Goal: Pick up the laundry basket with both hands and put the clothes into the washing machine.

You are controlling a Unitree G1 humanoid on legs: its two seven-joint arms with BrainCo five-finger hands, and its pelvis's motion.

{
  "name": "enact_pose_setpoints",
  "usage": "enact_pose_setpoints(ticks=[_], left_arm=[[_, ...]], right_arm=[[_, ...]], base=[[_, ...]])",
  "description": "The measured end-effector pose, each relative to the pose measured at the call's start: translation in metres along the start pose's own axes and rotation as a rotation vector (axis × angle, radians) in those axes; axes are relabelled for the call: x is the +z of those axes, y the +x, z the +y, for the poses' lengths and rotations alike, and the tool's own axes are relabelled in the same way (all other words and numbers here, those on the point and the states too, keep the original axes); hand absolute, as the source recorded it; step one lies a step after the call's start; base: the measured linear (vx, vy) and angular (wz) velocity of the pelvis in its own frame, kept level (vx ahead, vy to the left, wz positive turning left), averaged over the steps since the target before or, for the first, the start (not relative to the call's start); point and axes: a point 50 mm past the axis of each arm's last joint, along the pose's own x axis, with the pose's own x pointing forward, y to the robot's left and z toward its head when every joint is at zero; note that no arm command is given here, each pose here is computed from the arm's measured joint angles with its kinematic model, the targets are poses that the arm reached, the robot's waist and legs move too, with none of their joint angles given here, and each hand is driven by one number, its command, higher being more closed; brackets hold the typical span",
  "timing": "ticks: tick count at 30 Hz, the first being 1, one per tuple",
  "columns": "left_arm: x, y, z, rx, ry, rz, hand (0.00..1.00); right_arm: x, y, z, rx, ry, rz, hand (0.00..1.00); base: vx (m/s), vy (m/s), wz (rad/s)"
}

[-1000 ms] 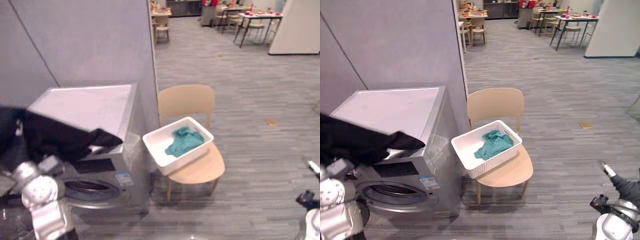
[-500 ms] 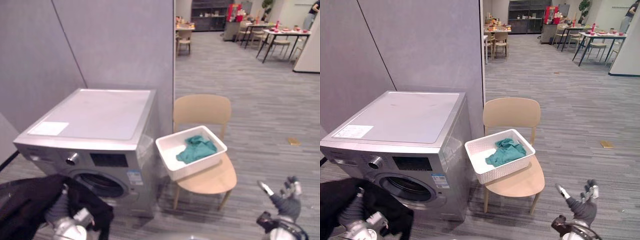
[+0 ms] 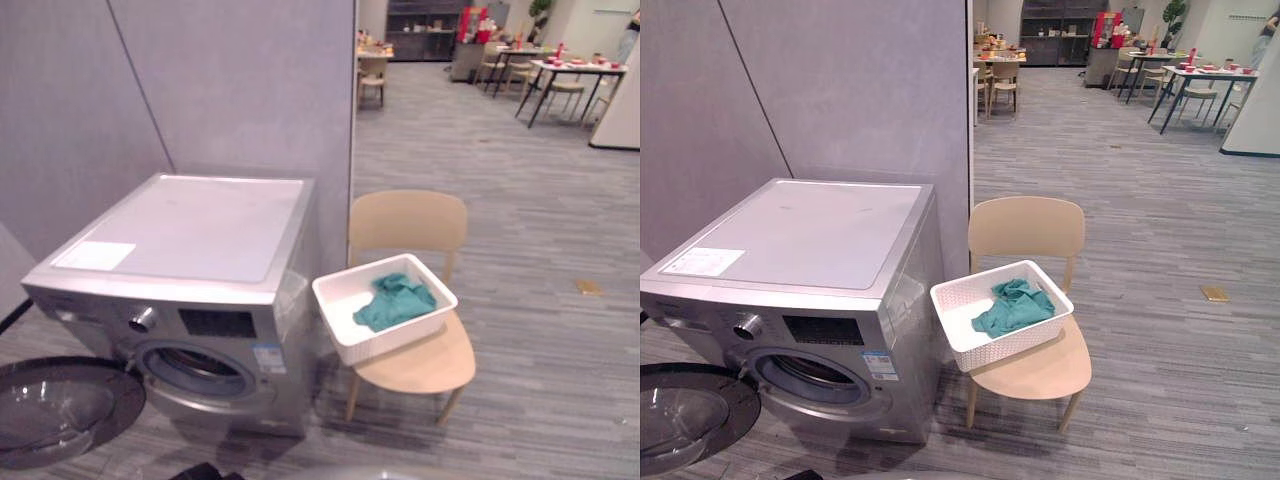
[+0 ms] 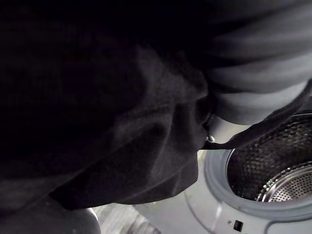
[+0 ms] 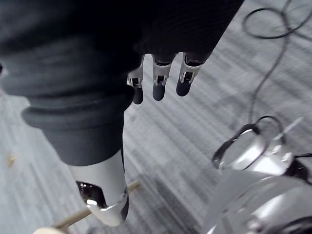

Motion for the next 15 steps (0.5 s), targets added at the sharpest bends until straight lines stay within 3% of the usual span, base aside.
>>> enact_pose_setpoints(ticks=[8,15], left_arm=[[0.006,0.006,-0.003,-0.042,0.057,0.012,1.0],[0.023,0.008,-0.004,-0.053,0.097,-0.054,1.0]], right_arm=[[0.009,0.005,0.026,0.061,0.004,0.031,0.0],[0.017,0.003,0.048,0.15,-0.122,-0.01,0.0]], base=[[0.04,-0.018,-0.08],[-0.06,-0.043,0.34]])
